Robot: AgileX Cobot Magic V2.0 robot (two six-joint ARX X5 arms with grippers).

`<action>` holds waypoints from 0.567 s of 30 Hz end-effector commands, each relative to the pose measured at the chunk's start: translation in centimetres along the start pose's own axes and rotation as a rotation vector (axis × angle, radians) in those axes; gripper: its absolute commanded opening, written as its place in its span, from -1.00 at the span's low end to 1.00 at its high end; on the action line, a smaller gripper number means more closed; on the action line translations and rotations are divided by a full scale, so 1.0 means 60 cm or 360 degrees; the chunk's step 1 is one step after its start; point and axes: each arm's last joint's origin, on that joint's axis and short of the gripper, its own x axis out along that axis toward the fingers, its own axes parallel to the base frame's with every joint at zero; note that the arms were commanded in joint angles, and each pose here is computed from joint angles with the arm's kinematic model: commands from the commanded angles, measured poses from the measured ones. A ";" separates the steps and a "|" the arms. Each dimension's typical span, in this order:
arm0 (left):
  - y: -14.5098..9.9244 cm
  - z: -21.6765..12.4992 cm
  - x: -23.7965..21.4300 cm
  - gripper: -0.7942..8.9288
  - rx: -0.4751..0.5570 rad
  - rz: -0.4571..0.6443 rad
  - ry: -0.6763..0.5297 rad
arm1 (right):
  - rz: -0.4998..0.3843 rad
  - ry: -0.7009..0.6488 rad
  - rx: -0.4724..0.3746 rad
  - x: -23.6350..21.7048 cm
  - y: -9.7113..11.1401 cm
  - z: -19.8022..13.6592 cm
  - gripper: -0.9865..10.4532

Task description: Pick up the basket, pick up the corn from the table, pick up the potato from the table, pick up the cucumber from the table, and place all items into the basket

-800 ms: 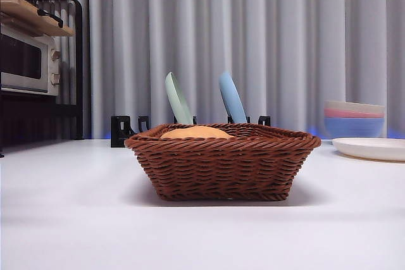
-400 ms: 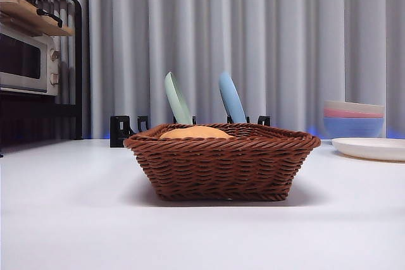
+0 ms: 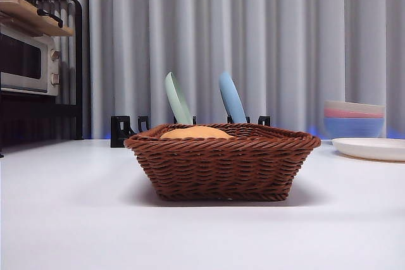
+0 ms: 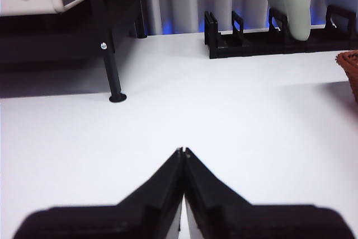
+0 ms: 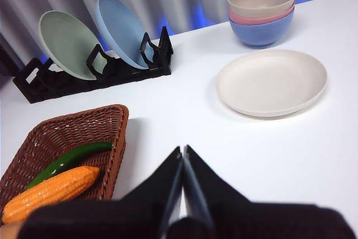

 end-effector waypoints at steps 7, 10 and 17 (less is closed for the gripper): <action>0.000 -0.013 -0.004 -0.84 -0.0011 0.0003 0.0050 | -0.0003 -0.0006 0.0015 0.001 0.000 0.000 -0.82; 0.000 -0.013 -0.004 -0.84 -0.0011 0.0005 0.0050 | -0.0003 -0.0007 0.0015 0.001 0.000 0.000 -0.82; 0.000 -0.013 -0.004 -0.84 -0.0011 0.0005 0.0050 | -0.0002 -0.0007 0.0015 0.001 0.000 0.000 -0.82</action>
